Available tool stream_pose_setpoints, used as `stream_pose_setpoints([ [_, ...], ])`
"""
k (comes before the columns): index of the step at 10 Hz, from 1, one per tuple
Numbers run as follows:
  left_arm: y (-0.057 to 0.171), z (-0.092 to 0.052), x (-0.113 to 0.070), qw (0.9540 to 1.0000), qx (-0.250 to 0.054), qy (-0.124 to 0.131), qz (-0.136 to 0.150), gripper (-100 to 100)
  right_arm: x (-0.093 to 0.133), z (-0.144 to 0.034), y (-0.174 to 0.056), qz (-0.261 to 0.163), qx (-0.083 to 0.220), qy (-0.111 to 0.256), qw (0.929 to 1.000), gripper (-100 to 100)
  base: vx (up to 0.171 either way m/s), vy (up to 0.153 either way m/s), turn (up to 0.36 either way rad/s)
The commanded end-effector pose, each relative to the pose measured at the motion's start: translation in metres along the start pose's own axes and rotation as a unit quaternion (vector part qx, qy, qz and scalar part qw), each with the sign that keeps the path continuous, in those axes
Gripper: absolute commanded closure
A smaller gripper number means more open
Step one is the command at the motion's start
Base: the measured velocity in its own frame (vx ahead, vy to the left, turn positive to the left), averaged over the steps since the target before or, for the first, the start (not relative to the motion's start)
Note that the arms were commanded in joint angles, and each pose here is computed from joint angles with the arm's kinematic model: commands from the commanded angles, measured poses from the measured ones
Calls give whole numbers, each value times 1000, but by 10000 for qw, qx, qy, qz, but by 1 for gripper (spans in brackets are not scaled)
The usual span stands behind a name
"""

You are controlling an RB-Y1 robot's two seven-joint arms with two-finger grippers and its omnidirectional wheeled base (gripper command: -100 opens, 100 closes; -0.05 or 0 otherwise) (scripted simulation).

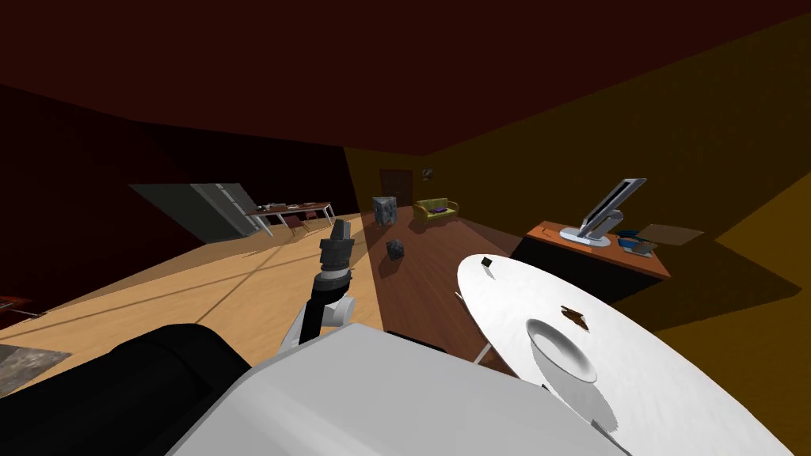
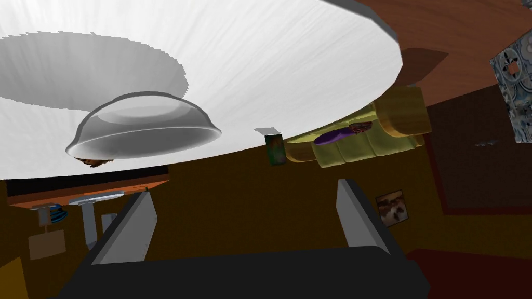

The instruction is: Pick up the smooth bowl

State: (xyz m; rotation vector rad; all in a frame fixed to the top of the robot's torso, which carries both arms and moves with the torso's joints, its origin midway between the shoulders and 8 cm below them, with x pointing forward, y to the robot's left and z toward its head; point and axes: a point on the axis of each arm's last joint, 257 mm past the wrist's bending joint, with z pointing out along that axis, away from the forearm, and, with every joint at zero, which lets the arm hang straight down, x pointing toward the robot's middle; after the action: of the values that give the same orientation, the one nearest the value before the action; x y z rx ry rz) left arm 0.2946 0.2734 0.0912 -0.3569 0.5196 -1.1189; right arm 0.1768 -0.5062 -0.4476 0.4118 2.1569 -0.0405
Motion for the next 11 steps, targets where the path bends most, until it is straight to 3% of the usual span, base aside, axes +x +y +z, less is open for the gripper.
stream_pose_setpoints([
  [1,0,0,0,10000,0,0,0,0,12,-2,-14,-131,175,169,9996,-100,40,27,89],
  [3,0,0,0,10000,0,0,0,0,38,-11,-56,-649,612,612,9941,-100,56,37,199],
  [4,0,0,0,10000,0,0,0,0,41,-13,-60,-645,659,648,9936,-100,52,23,81],
  [6,0,0,0,10000,0,0,0,0,59,-22,-96,-1143,1036,1026,9827,-100,71,26,179],
  [7,0,0,0,10000,0,0,0,0,63,-25,-100,-1134,1078,1079,9818,-100,58,9,60],
  [11,0,0,0,10000,-1,0,1,0,90,-46,-159,-1987,1697,1762,9490,-100,92,11,154],
])
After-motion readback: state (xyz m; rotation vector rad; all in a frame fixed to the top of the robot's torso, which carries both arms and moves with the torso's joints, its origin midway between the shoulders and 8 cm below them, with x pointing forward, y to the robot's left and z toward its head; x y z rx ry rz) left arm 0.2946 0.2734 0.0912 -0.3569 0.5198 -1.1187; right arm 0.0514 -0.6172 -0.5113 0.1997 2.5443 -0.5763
